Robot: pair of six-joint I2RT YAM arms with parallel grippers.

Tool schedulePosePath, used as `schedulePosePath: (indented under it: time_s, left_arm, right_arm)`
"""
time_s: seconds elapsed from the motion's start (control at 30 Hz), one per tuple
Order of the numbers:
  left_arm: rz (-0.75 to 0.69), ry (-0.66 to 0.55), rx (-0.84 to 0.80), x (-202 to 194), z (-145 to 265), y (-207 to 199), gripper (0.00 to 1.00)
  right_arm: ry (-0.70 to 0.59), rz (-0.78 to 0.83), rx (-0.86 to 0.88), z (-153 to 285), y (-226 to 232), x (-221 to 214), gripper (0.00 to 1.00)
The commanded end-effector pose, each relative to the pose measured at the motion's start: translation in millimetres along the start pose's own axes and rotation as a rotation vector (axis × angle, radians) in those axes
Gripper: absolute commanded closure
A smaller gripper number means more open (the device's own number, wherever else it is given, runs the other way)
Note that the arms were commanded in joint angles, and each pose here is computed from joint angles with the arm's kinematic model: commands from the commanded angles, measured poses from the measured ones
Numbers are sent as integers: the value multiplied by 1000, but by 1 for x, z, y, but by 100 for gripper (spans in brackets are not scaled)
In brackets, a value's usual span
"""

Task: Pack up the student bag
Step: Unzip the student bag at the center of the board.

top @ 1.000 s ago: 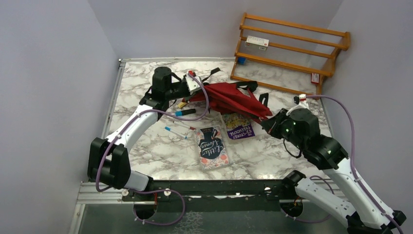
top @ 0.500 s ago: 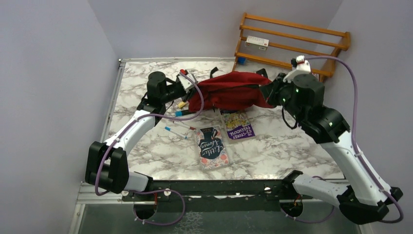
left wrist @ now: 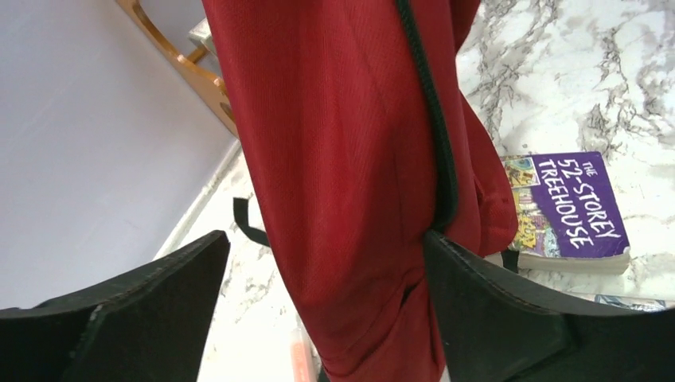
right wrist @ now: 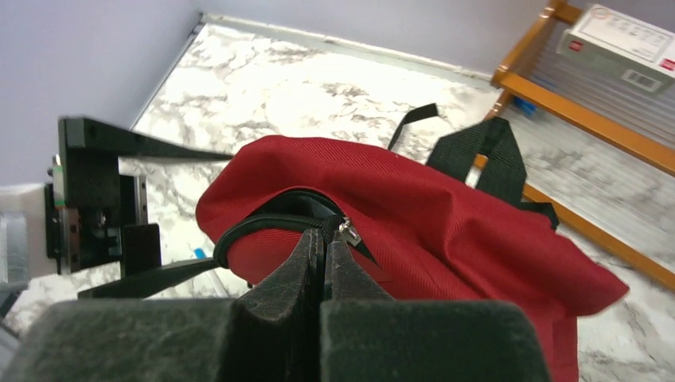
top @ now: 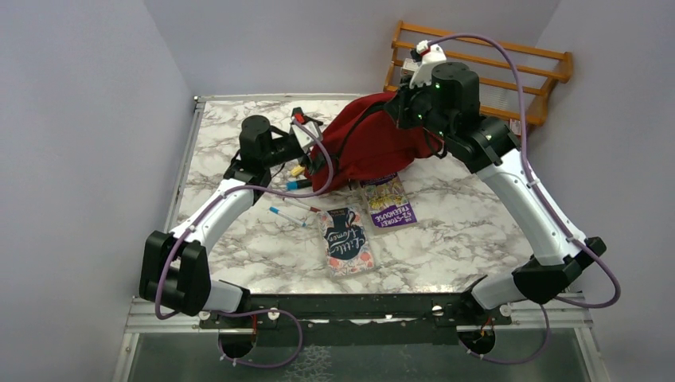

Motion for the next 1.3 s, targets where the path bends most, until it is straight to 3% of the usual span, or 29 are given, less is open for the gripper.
schedulePosePath:
  time_s: [0.0,0.27,0.8,1.27]
  left_arm:
    - [-94,-121,-52,56,-1,1,4]
    - [-87,-182,-72,94,-2,4,1]
    - [-71,-161,-131,133,-12,-29,1]
    - [-74,-23,25,92,-47,-5,1]
  right_arm:
    - [-6,52,160,-5,18,5,99]
    - [32,47,214,-19,27,-7,99]
    - [36,58,210,-30,27,-10,99]
    - [26,48,257,-21,32,-10,99]
Point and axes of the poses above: each gripper's point midway between its finger pads, its own z axis back along the fingers, its own y axis along the line the jaws close on, x = y × z, the point moved 5 cm from there along z, back along the fingers, and after that the axes turned 11 degrees about z, right-handed, at the moved point
